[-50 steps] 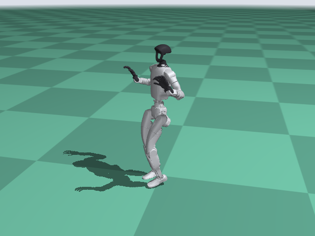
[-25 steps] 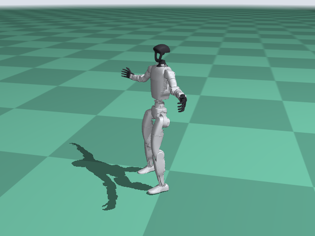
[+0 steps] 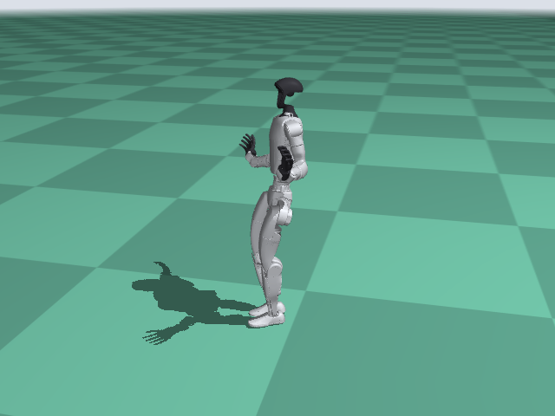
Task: Dance
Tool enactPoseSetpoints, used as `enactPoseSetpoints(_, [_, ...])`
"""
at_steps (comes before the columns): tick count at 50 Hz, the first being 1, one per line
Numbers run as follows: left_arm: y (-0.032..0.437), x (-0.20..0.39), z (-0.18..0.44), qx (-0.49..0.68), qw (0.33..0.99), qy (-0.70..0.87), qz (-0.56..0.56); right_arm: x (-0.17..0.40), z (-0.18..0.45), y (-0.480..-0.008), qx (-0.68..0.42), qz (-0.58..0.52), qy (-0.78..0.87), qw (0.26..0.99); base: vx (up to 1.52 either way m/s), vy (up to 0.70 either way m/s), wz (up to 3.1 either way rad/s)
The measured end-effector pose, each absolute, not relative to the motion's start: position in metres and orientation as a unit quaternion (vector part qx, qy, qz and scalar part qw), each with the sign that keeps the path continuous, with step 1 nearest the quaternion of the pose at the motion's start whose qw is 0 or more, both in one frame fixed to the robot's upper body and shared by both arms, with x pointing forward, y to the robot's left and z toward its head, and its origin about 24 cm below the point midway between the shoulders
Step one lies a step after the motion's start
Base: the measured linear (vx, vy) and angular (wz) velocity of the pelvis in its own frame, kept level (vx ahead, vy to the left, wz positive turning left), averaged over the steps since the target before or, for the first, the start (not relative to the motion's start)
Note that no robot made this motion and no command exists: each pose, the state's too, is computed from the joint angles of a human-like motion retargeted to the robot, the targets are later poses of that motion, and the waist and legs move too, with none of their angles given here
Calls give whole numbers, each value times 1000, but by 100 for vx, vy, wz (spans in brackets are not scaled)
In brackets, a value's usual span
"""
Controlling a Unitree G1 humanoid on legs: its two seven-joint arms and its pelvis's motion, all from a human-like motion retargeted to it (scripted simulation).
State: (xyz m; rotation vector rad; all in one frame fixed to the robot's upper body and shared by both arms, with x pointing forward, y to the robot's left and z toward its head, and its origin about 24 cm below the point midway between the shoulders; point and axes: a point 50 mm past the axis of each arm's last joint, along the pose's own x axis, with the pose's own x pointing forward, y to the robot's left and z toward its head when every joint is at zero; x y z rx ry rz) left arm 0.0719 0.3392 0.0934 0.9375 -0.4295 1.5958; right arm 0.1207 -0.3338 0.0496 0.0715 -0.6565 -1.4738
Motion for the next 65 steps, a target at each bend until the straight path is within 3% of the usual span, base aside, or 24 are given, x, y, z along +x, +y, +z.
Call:
enactPoseSetpoints(4, [332,80,120,745,407,-182,497,125,67,-341,-203,-606,-261,724,-12,-3,0])
enactPoseSetpoints(7, [347,99,149,889,327,-130,292,143,106,-370,-373,-508,-257,732,-25,2,-60])
enactPoseSetpoints(11, [381,115,198,950,242,-14,198,163,180,-416,-599,-433,-207,641,-25,4,-127])
enactPoseSetpoints(15, [418,112,234,960,178,141,163,162,258,-454,-793,-417,-92,434,-20,4,-77])
enactPoseSetpoints(18, [446,94,245,929,168,263,197,151,288,-475,-846,-440,4,301,-19,-13,-13])
enactPoseSetpoints(20, [467,77,241,884,204,335,254,142,290,-486,-835,-474,48,275,-14,-24,21])
enactPoseSetpoints(22, [485,59,224,817,267,383,339,135,279,-498,-785,-522,76,325,-14,-33,35])
enactPoseSetpoints(26, [505,34,170,637,416,387,521,136,234,-512,-566,-638,72,517,-8,-38,33])
enactPoseSetpoints(29, [506,17,140,497,477,328,646,151,192,-508,-332,-677,8,657,5,-46,21])
enactPoseSetpoints(33, [497,13,120,287,500,118,808,182,135,-481,80,-643,-136,750,-5,-55,32])
enactPoseSetpoints(36, [483,62,119,-8,554,-148,819,197,106,-456,337,-538,-271,724,-10,-50,75])
enactPoseSetpoints(40, [457,141,128,-407,551,-447,575,200,78,-423,543,-403,-447,586,-16,-47,120])
enactPoseSetpoints(42, [443,163,133,-499,504,-550,442,192,68,-409,574,-374,-503,527,-13,-42,109])
enactPoseSetpoints(45, [417,187,129,-527,476,-598,371,165,59,-395,551,-398,-544,492,-19,-37,124])
enactPoseSetpoints(48, [395,189,139,-427,582,-577,383,125,55,-389,470,-484,-542,501,-23,-26,108])
enactPoseSetpoints(51, [368,176,166,-234,688,-556,403,87,71,-385,333,-567,-522,543,-22,-13,70])
enactPoseSetpoints(53, [349,165,181,-61,723,-533,436,68,87,-385,210,-615,-487,584,-20,-9,23])
enactPoseSetpoints(55, [334,154,190,148,713,-484,485,59,106,-386,72,-652,-429,621,-21,-5,4])
enactPoseSetpoints(58, [329,129,203,485,588,-397,511,53,138,-389,-175,-659,-352,641,-16,-4,-53])
enactPoseSetpoints(61, [326,104,225,776,354,-292,434,46,174,-396,-414,-634,-288,586,-8,0,-76])
enactPoseSetpoints(63, [324,90,242,890,181,-216,358,51,196,-399,-549,-592,-261,529,-5,1,-47])
enactPoseSetpoints(65, [327,83,252,943,51,-158,288,61,214,-401,-652,-539,-242,476,-12,0,-12])
